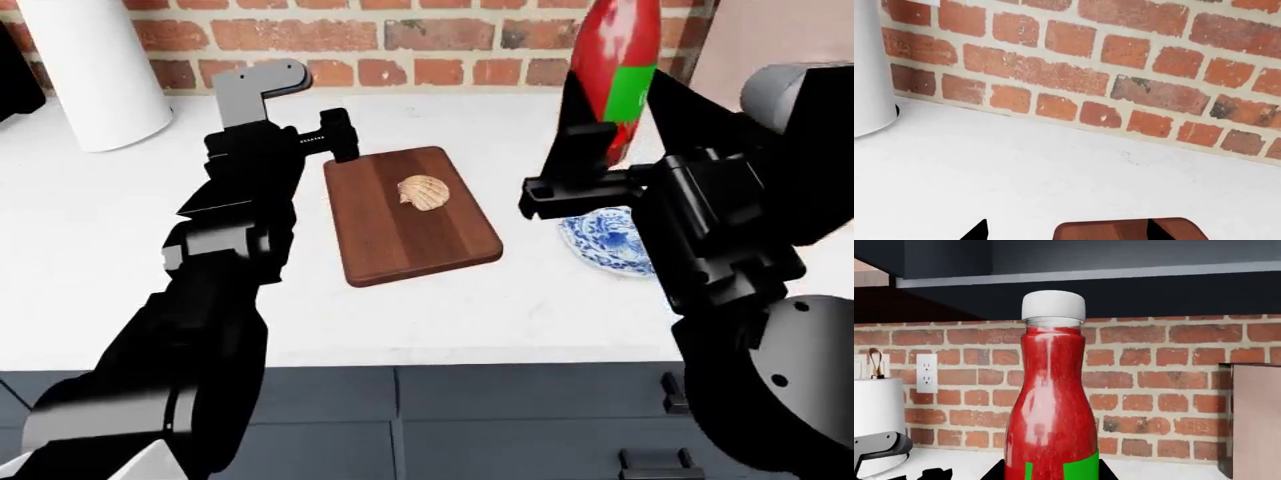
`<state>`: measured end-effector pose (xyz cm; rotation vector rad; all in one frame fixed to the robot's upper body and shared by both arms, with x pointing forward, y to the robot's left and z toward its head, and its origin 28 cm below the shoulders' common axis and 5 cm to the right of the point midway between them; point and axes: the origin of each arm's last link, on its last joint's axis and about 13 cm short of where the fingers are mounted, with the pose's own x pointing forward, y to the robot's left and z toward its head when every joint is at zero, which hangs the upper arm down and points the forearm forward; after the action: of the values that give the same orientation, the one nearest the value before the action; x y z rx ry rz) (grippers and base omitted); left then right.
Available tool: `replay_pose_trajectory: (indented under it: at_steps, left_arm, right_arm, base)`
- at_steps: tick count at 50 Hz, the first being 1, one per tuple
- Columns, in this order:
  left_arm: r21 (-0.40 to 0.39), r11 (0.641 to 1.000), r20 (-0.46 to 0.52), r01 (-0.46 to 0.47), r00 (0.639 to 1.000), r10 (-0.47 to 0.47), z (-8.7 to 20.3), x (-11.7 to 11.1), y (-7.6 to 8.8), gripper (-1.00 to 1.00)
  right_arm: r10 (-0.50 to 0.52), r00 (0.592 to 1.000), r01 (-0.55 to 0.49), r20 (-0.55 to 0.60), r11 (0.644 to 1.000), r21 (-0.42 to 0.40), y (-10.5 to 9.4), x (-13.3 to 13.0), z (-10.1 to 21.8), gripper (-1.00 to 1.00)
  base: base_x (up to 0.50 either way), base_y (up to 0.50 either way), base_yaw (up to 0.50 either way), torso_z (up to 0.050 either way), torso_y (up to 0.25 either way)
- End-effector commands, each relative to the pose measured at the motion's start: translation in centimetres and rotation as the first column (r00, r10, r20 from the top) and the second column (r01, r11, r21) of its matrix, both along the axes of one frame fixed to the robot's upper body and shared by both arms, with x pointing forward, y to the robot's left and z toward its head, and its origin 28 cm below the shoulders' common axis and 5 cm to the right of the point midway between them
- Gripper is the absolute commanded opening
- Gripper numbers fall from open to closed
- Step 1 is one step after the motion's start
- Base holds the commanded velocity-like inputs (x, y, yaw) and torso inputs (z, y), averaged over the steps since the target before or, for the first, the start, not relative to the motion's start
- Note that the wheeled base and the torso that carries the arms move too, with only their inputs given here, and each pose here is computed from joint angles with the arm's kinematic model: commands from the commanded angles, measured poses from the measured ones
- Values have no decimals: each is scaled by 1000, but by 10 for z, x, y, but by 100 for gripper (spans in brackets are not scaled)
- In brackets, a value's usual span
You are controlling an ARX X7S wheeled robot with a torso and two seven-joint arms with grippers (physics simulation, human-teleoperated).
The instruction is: Pick the scallop from the plate and place it on the cutting board. Then pick the condiment bottle from the cabinet and place it next to the cutting board.
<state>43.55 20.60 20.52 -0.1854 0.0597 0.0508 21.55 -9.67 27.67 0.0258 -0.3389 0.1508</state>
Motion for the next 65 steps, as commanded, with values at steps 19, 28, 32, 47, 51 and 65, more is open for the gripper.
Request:
replay_pose_trajectory:
  at_steps: [19, 28, 32, 47, 51, 65]
  left_arm:
    - [18, 1000, 2, -1, 1000, 1, -1, 0, -1, 100]
    - [21, 1000, 3, 0, 1000, 0, 0, 0, -1, 100]
    - [24, 1000, 3, 0, 1000, -1, 0, 0, -1, 100]
    - [24, 1000, 4, 1, 1000, -1, 0, 0, -1, 100]
    - [23, 1000, 5, 2, 1000, -2, 0, 0, -1, 100]
    - [26, 1000, 5, 2, 1000, -2, 0, 0, -1, 100]
  right_arm:
    - [-86, 996, 84, -24, 993, -79, 6, 6, -104, -100]
    - [-93, 996, 92, -17, 994, -67, 12, 21, -119, -100]
    - [-90, 996, 88, -24, 994, -64, 14, 28, -122, -100]
    - [-84, 996, 83, -24, 995, -47, 21, 53, -119, -100]
    - [-86, 996, 85, -26, 995, -45, 22, 57, -119, -100]
    - [-81, 994, 79, -69, 996, -41, 27, 73, -134, -100]
  base:
    - [0, 0, 0, 0, 0]
    - [0, 0, 0, 0, 0]
    - [0, 0, 0, 0, 0]
    - [0, 0, 0, 0, 0]
    - [0, 0, 0, 0, 0]
    - [0, 0, 0, 0, 0]
